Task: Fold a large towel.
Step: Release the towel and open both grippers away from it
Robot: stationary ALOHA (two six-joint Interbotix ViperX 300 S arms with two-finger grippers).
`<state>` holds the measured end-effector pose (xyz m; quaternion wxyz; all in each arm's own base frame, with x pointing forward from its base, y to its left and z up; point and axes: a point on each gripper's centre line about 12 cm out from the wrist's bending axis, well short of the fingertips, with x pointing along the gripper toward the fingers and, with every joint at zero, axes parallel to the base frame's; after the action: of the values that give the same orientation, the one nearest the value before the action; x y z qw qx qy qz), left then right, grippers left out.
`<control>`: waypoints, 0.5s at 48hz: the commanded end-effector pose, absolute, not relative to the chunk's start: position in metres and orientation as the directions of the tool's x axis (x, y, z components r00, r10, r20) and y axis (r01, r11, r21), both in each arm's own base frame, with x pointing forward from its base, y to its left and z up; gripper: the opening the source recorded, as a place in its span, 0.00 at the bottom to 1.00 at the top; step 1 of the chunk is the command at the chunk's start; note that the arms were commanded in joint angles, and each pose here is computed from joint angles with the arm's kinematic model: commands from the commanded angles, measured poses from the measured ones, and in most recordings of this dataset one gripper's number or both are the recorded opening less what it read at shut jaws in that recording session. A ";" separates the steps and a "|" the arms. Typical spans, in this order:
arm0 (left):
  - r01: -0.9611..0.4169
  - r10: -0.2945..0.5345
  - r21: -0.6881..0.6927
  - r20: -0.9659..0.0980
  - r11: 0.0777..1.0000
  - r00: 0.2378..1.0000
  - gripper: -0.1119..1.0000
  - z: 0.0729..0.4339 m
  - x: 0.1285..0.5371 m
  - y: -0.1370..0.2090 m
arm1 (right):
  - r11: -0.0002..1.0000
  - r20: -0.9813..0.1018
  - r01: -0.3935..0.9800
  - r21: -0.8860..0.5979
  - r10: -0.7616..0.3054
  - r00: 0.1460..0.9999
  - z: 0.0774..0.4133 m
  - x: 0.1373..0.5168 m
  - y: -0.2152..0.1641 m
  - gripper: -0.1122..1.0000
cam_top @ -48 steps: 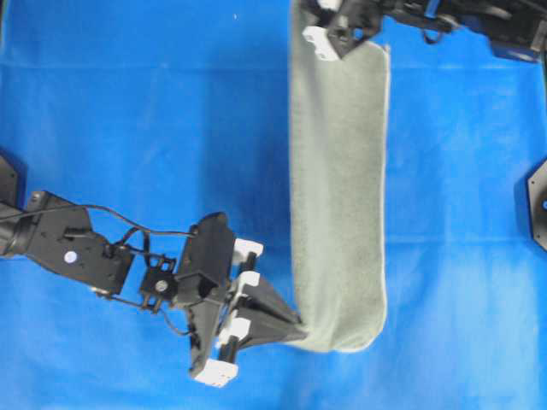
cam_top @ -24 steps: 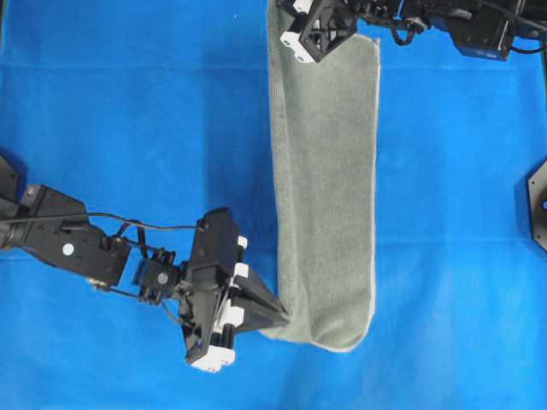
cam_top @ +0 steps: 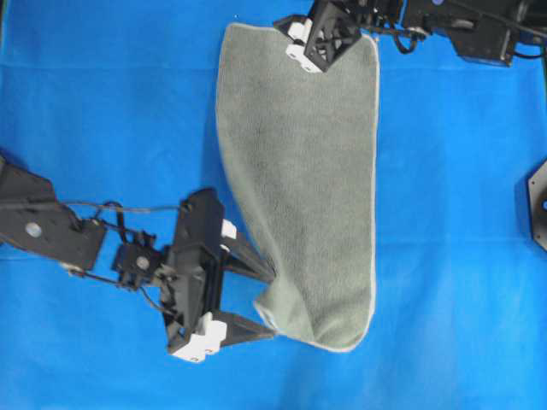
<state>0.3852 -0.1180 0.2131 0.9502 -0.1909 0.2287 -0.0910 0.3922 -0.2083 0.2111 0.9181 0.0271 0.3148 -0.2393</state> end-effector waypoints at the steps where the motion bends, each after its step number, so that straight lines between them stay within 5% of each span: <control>1: 0.109 -0.268 -0.406 -0.359 0.907 0.894 0.87 0.240 0.377 -0.116 | 0.889 -0.539 0.446 -0.101 -0.426 0.727 0.239 0.387 -0.197 0.67; 11: 0.134 -0.275 -0.381 -0.344 0.915 0.898 0.87 0.276 0.343 -0.105 | 0.912 -0.500 0.399 -0.091 -0.389 0.774 0.260 0.359 -0.158 0.67; 24: 0.175 -0.244 -0.307 -0.203 0.935 0.948 0.86 0.314 0.282 -0.073 | 0.935 -0.374 0.352 -0.035 -0.339 0.863 0.284 0.302 -0.113 0.67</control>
<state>0.2952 -0.0831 0.2989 0.9706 -0.1481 0.1543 -0.1107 0.3176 -0.1229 0.2665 0.9547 0.0161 0.2321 -0.1858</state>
